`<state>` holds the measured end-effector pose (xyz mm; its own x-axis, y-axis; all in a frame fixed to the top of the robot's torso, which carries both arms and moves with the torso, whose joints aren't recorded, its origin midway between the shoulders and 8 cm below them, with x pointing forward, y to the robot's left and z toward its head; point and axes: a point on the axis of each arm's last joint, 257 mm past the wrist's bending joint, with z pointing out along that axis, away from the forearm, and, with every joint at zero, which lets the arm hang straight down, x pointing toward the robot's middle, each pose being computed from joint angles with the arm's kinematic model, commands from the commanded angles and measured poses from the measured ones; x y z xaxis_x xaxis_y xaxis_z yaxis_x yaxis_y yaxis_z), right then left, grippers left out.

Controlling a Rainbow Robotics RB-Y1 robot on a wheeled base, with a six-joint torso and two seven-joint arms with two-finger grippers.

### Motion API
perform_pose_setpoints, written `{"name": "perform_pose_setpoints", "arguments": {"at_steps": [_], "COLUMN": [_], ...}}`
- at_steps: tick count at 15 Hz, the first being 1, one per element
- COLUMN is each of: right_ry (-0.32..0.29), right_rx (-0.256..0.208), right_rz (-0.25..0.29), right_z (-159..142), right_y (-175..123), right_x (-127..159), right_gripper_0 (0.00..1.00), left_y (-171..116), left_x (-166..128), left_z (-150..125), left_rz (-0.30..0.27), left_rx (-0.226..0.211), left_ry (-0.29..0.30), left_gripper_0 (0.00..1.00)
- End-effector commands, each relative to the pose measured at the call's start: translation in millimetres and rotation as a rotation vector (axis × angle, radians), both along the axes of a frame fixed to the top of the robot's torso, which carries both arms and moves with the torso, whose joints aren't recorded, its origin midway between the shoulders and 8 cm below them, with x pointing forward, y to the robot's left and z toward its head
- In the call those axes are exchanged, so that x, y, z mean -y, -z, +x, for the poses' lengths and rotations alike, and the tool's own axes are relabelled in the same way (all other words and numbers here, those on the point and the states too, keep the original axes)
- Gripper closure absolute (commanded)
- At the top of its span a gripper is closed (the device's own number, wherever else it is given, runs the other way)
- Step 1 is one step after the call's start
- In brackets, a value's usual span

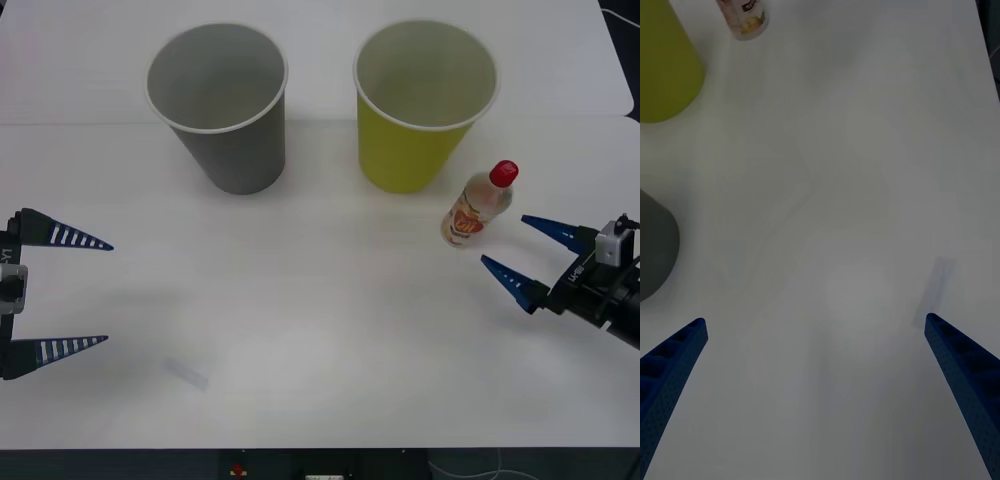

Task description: Put the can into the green bin and the plastic bottle into the gray bin

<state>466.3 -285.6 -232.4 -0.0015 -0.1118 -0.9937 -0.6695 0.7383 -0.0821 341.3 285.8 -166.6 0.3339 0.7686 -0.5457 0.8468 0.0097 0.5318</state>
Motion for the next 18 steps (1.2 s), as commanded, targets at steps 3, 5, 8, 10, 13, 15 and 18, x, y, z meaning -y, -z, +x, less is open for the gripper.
{"name": "perform_pose_setpoints", "arguments": {"at_steps": [3, 5, 8, 10, 13, 15, 18], "right_ry": [0.011, 0.018, 0.011, 0.011, 0.012, 0.015, 0.007], "right_rx": [0.017, 0.026, 0.028, 0.034, 0.043, 0.047, 0.052], "right_rz": [0.002, 0.001, 0.010, 0.017, 0.017, 0.010, 0.001], "right_z": [25, 34, 46, 55, 65, 67, 67], "right_y": [2, 1, 1, -1, -2, -1, -1], "right_x": [-15, -19, -31, -38, -47, -48, -51], "right_gripper_0": [0.00, 0.00, 0.00, 0.00, 0.00, 0.00, 0.23], "left_y": [0, 0, 0, 0, 0, 0, 0], "left_x": [0, 0, 0, 0, 0, 0, 0], "left_z": [0, 0, 0, 0, 0, 0, 0], "left_rz": [0.000, 0.000, 0.000, 0.000, 0.000, 0.000, 0.000], "left_rx": [0.000, 0.000, 0.000, 0.000, 0.000, 0.000, 0.000], "left_ry": [0.000, 0.000, 0.000, 0.000, 0.000, 0.000, 0.000], "left_gripper_0": [0.00, 0.00, 0.00, 0.00, 0.00, 0.00, 0.00]}}
